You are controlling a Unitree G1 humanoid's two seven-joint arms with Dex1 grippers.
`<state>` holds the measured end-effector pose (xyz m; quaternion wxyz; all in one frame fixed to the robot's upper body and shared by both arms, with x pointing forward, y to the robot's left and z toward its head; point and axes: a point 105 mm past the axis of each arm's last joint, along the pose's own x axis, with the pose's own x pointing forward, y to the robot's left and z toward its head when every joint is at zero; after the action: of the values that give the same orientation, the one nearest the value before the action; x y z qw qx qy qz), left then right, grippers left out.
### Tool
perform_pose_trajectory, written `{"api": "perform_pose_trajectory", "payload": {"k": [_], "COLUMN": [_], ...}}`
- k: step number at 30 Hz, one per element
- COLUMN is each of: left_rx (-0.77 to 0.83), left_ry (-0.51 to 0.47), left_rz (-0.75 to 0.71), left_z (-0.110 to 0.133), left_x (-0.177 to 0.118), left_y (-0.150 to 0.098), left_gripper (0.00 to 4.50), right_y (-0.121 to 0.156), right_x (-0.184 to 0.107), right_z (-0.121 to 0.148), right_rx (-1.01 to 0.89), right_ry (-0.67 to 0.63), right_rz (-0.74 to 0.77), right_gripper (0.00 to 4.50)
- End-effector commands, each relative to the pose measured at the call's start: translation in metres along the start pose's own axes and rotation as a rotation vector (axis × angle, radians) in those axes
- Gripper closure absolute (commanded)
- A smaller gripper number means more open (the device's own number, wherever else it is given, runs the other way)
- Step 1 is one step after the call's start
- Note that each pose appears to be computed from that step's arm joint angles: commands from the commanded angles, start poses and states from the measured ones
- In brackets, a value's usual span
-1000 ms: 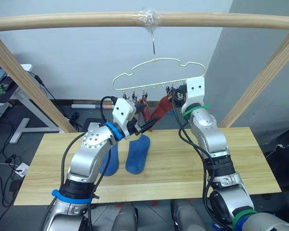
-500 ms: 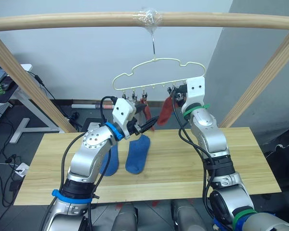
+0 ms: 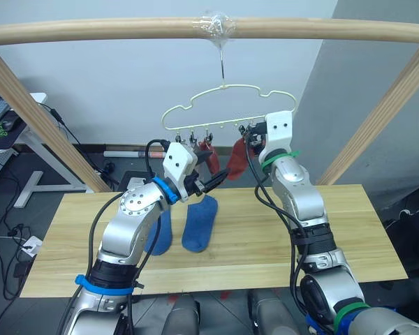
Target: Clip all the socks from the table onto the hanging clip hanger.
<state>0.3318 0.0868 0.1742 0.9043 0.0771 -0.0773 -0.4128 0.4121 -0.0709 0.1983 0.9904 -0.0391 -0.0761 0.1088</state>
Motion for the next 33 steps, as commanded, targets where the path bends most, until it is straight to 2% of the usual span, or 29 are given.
{"api": "perform_pose_trajectory", "payload": {"k": [1, 15, 18, 21, 24, 33], "left_rx": [0.035, 0.033, 0.032, 0.032, 0.030, 0.023], "left_ry": [-0.065, -0.068, -0.070, -0.072, -0.073, -0.071], "left_rz": [0.005, 0.005, 0.003, 0.001, -0.001, 0.004], "left_z": [0.019, 0.019, 0.020, 0.020, 0.020, 0.018], "left_x": [-0.001, -0.001, -0.001, -0.001, -0.001, -0.002], "left_y": [0.000, 0.000, 0.000, -0.001, -0.002, -0.002], "left_gripper": [1.04, 1.04, 1.04, 1.04, 1.04, 1.04], "right_y": [0.004, 0.002, -0.001, -0.003, -0.004, -0.012], "right_x": [0.003, 0.007, 0.006, 0.006, 0.005, 0.001], "right_z": [0.021, 0.023, 0.023, 0.023, 0.023, 0.022], "right_rx": [0.016, 0.020, 0.012, 0.004, 0.005, 0.000], "right_ry": [-0.071, -0.080, -0.083, -0.085, -0.085, -0.079], "right_rz": [0.018, 0.018, 0.007, 0.002, 0.003, 0.007], "right_gripper": [2.30, 2.30, 2.85, 3.80, 4.40, 4.48]}}
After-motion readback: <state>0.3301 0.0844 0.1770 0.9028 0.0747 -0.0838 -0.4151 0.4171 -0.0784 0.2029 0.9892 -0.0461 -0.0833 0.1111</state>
